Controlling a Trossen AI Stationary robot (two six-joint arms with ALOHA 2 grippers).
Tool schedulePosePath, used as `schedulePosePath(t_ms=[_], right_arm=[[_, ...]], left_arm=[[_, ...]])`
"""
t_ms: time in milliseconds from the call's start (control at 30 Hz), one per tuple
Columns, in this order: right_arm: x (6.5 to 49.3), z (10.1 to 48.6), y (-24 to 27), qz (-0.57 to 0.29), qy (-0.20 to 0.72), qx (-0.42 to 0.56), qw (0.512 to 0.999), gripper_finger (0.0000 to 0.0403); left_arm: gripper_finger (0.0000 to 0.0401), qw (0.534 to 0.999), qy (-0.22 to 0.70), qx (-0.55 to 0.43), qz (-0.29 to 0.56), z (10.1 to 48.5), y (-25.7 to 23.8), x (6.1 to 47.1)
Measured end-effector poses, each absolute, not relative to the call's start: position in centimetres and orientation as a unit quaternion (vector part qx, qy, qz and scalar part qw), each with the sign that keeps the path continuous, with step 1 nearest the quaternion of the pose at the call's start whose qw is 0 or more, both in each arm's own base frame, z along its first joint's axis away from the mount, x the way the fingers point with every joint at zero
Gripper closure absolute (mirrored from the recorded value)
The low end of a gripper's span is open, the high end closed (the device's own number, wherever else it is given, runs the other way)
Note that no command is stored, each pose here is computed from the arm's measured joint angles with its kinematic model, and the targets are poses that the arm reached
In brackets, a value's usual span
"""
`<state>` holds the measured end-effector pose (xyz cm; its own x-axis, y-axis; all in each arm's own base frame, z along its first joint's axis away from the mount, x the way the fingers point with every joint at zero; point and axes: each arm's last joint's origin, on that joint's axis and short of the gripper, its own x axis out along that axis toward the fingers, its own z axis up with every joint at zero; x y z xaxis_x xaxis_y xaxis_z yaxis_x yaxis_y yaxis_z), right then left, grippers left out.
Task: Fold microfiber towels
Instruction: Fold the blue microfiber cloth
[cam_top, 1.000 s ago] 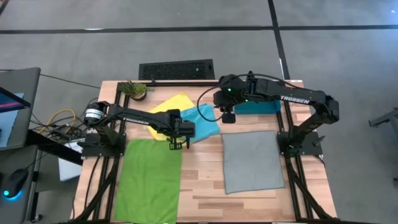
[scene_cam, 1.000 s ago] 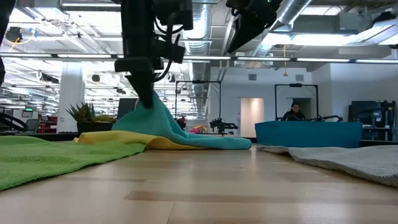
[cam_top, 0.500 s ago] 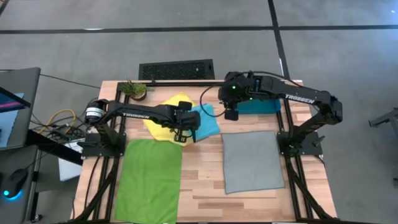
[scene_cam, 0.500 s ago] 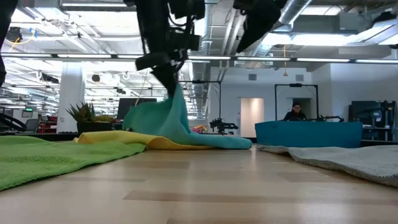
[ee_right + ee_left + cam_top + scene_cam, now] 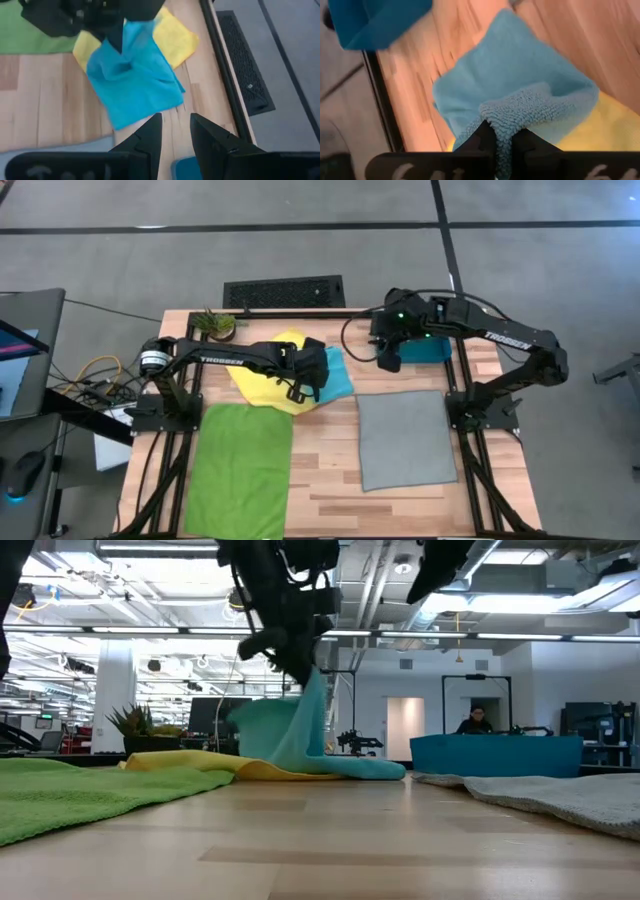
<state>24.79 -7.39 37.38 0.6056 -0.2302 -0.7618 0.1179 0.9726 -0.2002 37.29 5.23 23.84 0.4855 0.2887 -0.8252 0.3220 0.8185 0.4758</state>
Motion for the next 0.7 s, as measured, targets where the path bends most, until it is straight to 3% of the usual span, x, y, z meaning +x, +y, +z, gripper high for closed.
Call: schedulePosePath(t_ms=[333, 700], right_arm=[[24.5, 37.5, -7.3, -0.102, 0.432, -0.056, 0.894, 0.0278], [24.9, 37.1, -7.4, -0.103, 0.439, -0.047, 0.891, 0.0278]], left_arm=[[0.0401, 0.786, 0.514, 0.34, -0.049, 20.0, 5.5, 39.4], [0.0401, 0.795, 0.486, 0.361, -0.043, 21.2, 6.5, 40.4]])
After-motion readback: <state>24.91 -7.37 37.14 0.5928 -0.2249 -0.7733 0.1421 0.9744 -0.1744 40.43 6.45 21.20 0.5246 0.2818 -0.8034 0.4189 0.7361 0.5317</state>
